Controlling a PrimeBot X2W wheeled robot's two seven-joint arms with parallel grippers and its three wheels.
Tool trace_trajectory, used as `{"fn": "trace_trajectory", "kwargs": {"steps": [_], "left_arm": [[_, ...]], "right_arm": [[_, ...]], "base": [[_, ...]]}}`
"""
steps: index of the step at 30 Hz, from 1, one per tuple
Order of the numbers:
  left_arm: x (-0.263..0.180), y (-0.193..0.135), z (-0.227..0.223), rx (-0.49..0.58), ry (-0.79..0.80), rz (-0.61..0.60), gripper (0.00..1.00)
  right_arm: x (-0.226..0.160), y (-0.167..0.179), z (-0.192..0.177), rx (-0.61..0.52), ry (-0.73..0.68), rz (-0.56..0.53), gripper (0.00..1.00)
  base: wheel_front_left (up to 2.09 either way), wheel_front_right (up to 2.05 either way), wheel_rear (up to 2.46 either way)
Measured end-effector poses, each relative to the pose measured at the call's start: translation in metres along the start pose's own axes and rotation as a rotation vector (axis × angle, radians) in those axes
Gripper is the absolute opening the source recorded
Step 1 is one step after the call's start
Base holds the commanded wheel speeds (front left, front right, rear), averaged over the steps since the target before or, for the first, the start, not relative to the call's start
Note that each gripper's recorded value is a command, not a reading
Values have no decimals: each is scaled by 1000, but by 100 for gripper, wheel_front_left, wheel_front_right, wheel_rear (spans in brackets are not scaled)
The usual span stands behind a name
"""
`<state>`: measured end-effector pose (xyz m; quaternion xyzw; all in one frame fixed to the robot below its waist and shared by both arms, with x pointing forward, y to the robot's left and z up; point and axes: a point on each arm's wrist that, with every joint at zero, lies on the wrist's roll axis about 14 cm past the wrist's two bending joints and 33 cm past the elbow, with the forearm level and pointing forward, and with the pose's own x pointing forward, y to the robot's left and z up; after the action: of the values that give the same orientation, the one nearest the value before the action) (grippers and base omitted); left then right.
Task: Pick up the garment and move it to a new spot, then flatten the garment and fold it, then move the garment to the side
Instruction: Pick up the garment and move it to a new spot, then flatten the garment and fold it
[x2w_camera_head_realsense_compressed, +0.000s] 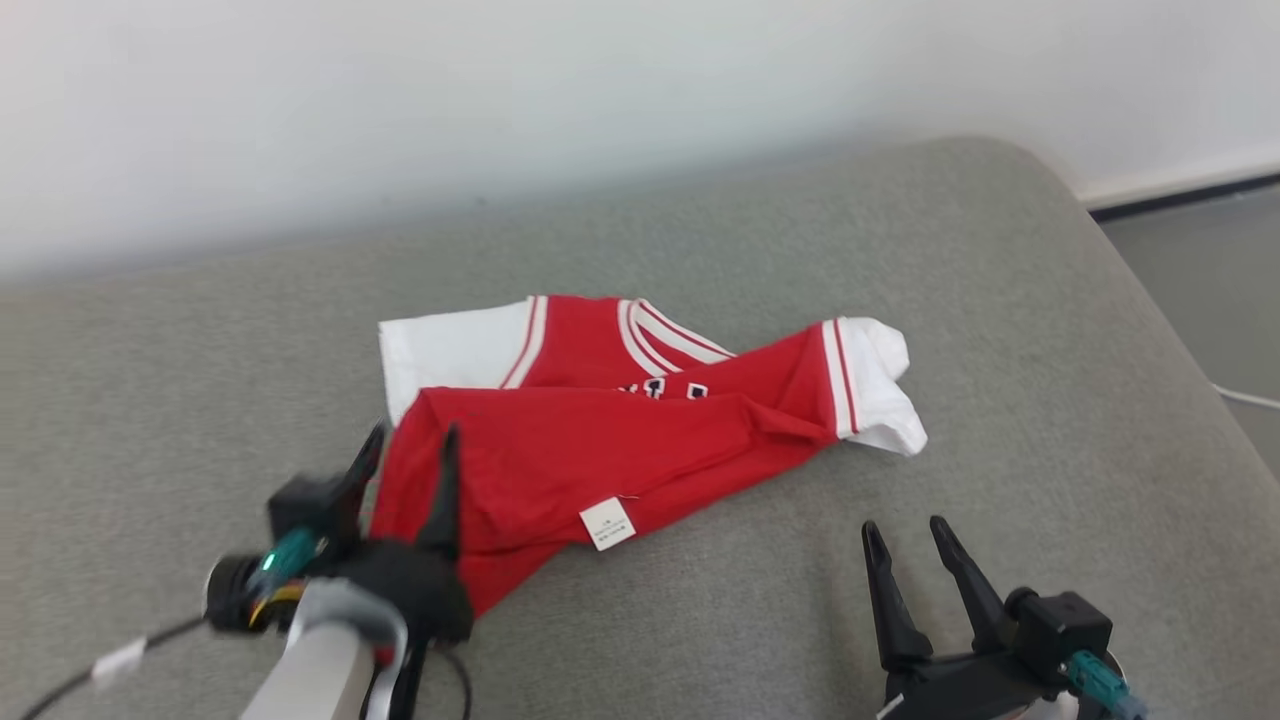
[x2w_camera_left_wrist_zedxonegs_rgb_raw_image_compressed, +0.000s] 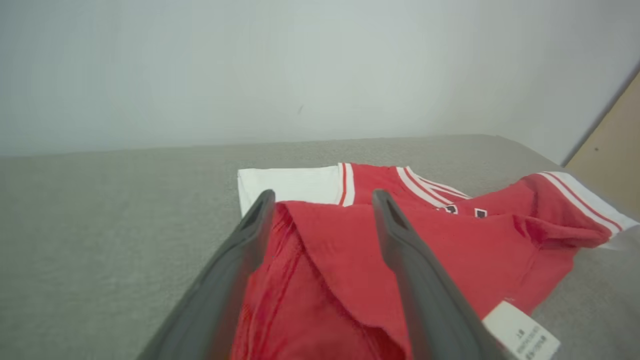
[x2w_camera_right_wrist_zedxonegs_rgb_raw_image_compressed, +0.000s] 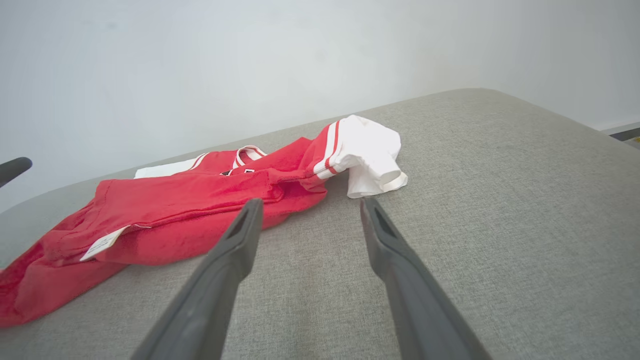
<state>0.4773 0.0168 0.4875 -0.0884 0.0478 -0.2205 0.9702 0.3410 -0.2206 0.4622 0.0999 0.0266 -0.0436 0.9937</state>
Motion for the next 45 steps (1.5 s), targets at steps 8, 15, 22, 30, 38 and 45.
{"fn": "trace_trajectory", "kwargs": {"steps": [8,15,22,30,38,45], "left_arm": [[-72,57,-3,-16,-49,218,100],[-127,82,-14,-21,-58,355,100],[-168,92,-42,-36,5,425,100],[-181,95,-49,-43,17,445,100],[-176,88,-53,-72,26,427,100],[-179,86,-65,-112,56,455,100]], "right_arm": [[-2,19,1,-1,-7,62,100],[1,36,-3,-1,4,116,100],[7,51,-7,-6,16,166,100],[13,65,-12,-10,32,210,100],[49,97,8,-55,-12,334,100],[108,135,32,-211,-48,502,100]], "base": [[0,0,0],[0,0,0],[0,0,0],[0,0,0],[0,0,0],[0,0,0]]}}
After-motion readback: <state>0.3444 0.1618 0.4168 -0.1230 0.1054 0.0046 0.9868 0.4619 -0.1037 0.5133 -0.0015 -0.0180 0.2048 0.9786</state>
